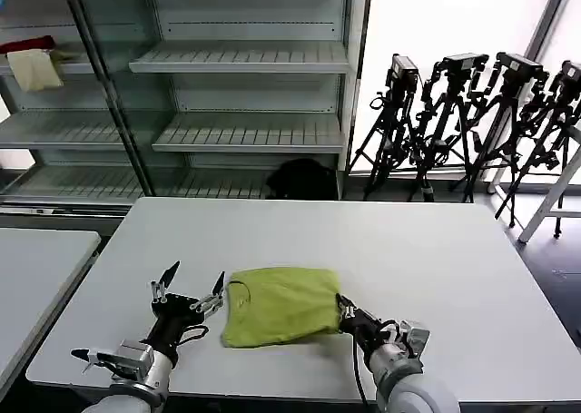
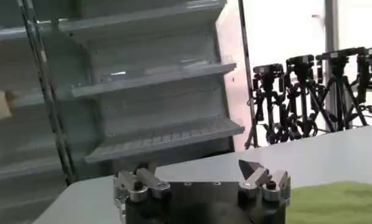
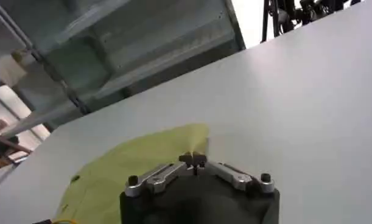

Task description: Fold and organize the clothes.

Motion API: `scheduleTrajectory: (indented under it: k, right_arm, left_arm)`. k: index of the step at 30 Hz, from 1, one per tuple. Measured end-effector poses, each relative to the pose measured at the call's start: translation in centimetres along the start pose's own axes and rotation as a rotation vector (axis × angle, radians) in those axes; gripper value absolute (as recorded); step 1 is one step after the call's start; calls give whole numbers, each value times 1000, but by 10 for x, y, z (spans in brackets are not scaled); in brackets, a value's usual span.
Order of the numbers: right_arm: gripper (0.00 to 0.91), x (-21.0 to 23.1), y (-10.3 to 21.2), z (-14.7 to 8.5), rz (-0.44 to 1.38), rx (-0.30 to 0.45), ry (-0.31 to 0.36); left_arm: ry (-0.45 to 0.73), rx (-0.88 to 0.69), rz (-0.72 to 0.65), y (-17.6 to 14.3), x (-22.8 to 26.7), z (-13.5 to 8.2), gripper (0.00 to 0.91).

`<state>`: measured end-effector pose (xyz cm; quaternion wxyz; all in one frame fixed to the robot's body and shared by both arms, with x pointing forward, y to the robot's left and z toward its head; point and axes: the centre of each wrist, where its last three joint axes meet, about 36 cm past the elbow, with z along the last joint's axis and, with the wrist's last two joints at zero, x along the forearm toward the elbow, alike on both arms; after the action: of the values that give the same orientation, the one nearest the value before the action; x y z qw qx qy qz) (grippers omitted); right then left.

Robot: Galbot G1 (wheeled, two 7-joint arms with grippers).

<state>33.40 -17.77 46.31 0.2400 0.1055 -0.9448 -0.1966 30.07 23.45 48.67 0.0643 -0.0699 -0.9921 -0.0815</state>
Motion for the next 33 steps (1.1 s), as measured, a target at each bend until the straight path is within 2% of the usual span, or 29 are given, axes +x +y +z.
scheduleTrajectory:
  k: [6, 7, 8, 9, 19, 25, 30, 33]
  right_arm:
    - [0, 1, -3, 4, 17, 16, 7]
    - [363, 0, -3, 5, 19, 18, 7]
    - [887, 0, -4, 5, 23, 21, 8]
    - [907, 0, -4, 6, 25, 23, 9]
    - [907, 1, -7, 11, 63, 45, 13]
    - [907, 5, -11, 9, 89, 86, -4]
    - [907, 7, -19, 7, 136, 156, -40]
    - [907, 7, -31, 2, 188, 227, -76]
  left_arm:
    - [6, 1, 0, 0, -1, 2, 907]
    - [7, 2, 0, 0, -1, 2, 907]
    - [8, 2, 0, 0, -1, 3, 907]
    - [8, 2, 0, 0, -1, 3, 907]
    - [7, 5, 1, 0, -1, 3, 907]
    - [7, 6, 3, -1, -1, 2, 907]
    - [10, 9, 1, 0, 0, 3, 907]
    - [12, 15, 2, 1, 1, 5, 907]
